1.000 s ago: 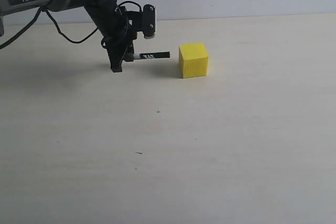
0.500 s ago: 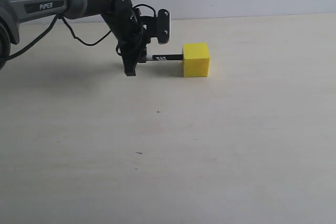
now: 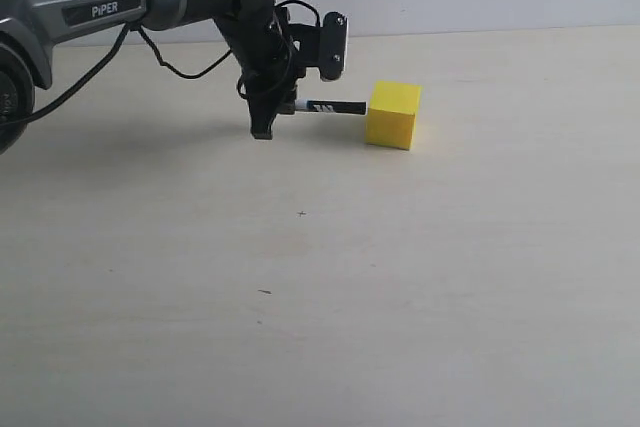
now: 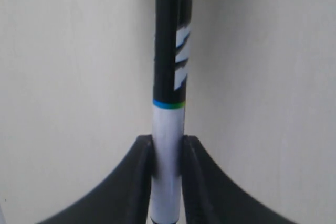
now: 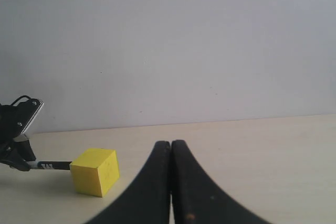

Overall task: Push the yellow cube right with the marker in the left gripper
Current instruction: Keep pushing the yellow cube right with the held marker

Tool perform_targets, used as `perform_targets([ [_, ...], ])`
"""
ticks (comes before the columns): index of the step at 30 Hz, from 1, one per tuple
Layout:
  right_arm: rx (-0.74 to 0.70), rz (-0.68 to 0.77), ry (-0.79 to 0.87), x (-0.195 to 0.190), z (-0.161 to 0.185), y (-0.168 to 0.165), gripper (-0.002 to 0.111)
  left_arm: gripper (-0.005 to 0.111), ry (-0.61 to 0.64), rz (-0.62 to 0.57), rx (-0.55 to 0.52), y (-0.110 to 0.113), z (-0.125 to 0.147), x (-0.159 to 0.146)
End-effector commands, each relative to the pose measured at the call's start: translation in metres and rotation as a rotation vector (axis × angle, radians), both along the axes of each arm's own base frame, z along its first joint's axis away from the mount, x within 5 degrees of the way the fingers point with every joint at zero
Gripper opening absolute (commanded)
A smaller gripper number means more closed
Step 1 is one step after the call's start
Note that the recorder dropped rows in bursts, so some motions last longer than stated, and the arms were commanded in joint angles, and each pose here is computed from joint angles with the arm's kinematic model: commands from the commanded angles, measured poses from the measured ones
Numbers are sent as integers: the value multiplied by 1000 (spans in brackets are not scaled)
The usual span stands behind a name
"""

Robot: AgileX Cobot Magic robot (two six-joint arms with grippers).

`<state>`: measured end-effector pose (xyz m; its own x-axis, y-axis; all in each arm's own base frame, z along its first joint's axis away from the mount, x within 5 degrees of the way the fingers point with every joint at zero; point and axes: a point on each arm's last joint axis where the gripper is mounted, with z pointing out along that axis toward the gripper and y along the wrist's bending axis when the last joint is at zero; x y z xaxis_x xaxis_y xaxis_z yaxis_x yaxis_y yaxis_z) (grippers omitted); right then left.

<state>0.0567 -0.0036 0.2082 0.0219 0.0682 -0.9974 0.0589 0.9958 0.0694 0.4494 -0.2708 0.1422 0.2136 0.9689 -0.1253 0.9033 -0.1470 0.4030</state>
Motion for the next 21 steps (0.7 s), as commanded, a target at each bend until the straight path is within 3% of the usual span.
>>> perform_targets([
  [1,-5,-4,-3,0,-1,0,0,0,12,-4,0,-5,2,-3],
  [10,-5,-4,-3,0,-1,0,0,0,33,-16,13,-9,1,-9],
  [21,-5,-4,-3,0,-1,0,0,0,10,19,45,14,1,6],
])
